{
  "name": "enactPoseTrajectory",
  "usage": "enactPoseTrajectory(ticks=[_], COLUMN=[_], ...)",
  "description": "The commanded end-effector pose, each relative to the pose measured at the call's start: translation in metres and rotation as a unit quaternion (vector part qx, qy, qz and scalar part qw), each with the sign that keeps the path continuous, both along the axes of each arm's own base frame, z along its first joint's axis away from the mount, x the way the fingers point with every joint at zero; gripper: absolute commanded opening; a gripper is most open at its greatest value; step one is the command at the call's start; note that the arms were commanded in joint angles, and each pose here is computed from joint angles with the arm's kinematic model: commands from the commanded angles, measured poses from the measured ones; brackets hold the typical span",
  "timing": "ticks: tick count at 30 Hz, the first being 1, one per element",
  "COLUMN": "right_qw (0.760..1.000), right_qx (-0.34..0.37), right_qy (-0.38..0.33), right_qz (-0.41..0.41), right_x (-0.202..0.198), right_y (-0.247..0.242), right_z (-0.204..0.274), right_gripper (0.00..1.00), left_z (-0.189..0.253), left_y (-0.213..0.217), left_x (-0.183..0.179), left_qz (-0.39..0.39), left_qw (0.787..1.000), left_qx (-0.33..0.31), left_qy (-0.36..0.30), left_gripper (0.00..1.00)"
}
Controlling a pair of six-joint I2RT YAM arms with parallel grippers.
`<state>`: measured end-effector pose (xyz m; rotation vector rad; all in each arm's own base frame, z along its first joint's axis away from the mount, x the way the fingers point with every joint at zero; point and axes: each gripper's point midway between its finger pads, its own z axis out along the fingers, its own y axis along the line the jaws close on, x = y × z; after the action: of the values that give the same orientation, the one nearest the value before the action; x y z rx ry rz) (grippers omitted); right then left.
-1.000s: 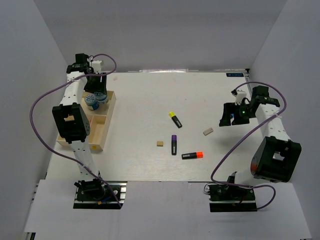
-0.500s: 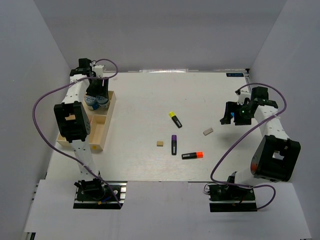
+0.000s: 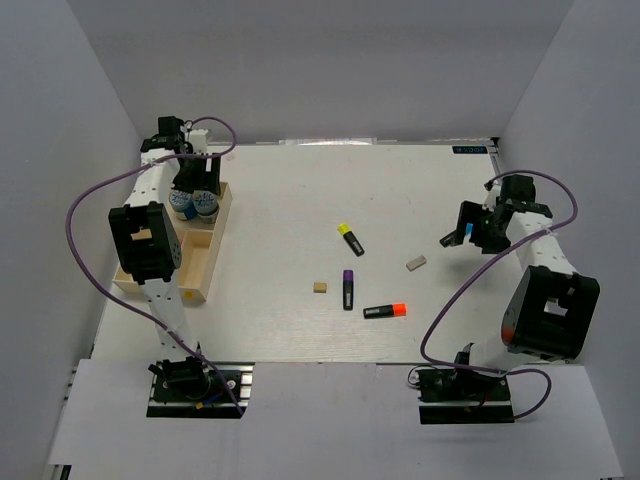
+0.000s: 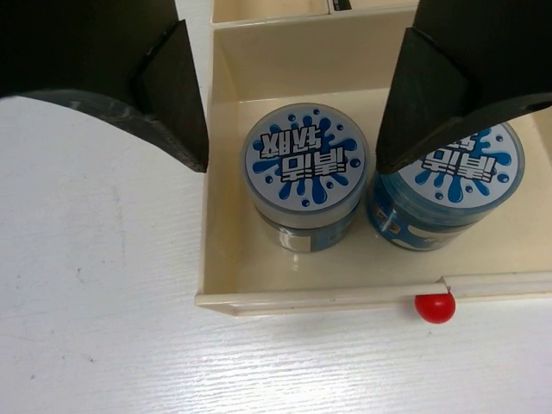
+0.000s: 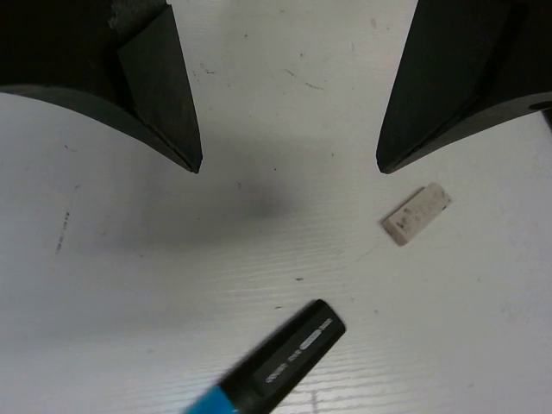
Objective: Sort the stationery into containers
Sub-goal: Place the stationery in the storage box, then pick up the pen from the center of the board.
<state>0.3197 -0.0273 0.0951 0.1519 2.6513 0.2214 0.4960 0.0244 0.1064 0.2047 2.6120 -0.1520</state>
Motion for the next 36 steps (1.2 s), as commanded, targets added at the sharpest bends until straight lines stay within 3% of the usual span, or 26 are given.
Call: enactPoseTrajectory(ticks=[1, 9, 22, 33, 36], right_qw=[0.995, 0.981, 0.98, 0.977, 0.974], right_qx=[-0.034, -0.03, -0.008, -0.022, -0.035], right_qy=[-0.008, -0.015, 0.019, 0.063, 0.08], right_qz=[-0.095, -0.189, -0.199, -0.204, -0.207], right_x=[0.009, 0.023, 0.073, 0.095, 0.093], right_y=[-0.022, -0.029, -0.013, -0.015, -0.02], right_z=[-0.003, -0.016, -0.059, -0.098, -0.109], right_gripper=[0.87, 0.86, 0.8, 0.72, 0.65], left_z=[0.045, 0.098, 0.146, 0.151, 0.148], left_y=[-0.008, -0.022, -0.037, -0.037, -0.037], left_x=[0.012, 0.011, -0.01, -0.026, -0.029], left_qz=[-0.004, -0.012, -0.033, -0.029, -0.028], left_qw=[0.998, 0.989, 0.979, 0.979, 0.979], left_qx=[-0.013, -0.033, -0.059, -0.058, -0.057], left_qy=[-0.06, -0.145, -0.19, -0.195, -0.192], left_gripper=[0.9, 0.92, 0.92, 0.92, 0.92])
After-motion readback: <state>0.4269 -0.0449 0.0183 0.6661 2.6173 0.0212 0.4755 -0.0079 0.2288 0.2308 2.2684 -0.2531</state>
